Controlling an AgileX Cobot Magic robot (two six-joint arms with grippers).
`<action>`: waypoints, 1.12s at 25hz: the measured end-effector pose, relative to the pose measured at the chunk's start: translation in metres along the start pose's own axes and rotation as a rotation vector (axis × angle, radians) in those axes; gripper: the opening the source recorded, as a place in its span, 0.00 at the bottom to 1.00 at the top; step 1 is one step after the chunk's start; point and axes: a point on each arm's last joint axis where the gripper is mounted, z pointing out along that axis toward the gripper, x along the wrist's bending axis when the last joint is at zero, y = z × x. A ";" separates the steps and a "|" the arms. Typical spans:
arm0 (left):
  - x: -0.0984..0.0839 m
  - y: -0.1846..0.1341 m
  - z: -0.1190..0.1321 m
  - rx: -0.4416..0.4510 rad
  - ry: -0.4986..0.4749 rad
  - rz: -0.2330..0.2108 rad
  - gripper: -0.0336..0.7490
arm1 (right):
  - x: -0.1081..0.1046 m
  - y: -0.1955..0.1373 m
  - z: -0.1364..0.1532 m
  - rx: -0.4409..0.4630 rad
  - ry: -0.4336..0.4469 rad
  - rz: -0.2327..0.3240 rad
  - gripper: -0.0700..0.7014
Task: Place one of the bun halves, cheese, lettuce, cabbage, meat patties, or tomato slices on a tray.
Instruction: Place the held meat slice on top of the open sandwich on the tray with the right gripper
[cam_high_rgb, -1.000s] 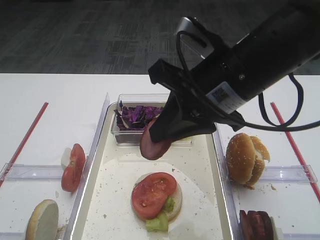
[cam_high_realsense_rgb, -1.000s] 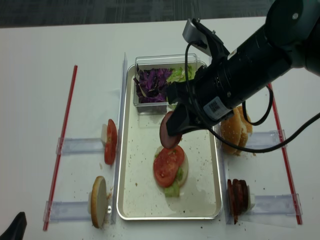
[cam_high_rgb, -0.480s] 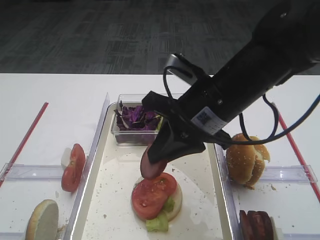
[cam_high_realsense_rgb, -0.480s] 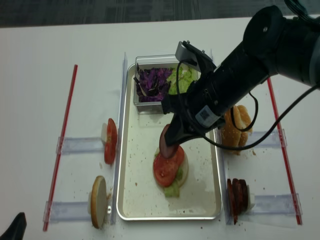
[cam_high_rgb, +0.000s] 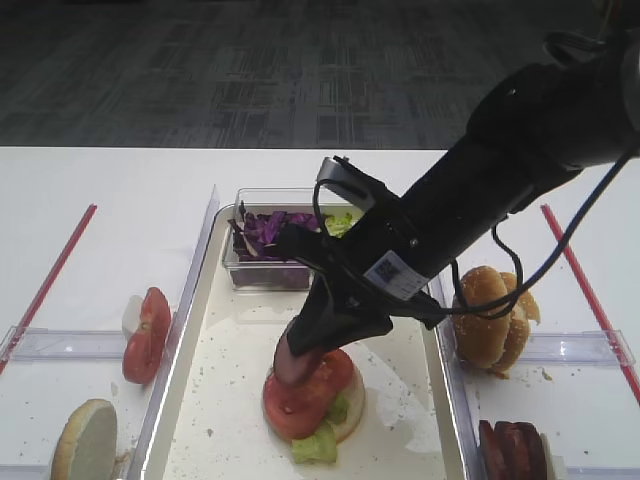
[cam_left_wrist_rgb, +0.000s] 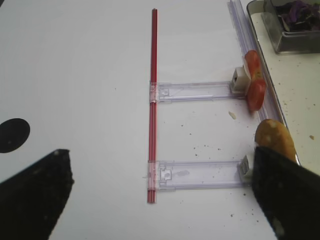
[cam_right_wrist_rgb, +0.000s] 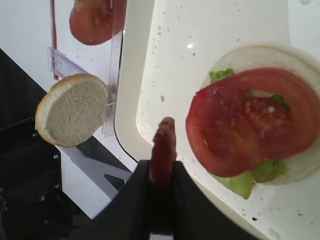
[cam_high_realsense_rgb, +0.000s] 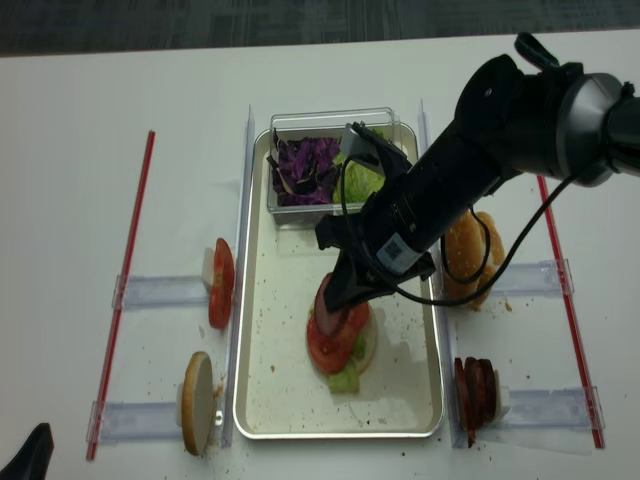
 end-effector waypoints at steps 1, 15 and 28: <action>0.000 0.000 0.000 0.000 0.000 0.000 0.90 | -0.001 0.000 0.001 0.002 0.002 0.001 0.23; 0.000 0.000 0.000 0.000 0.000 0.000 0.90 | -0.020 0.006 0.022 0.032 0.003 0.029 0.23; 0.000 0.000 0.000 0.000 0.000 0.000 0.90 | -0.021 0.006 0.023 0.032 0.002 0.026 0.29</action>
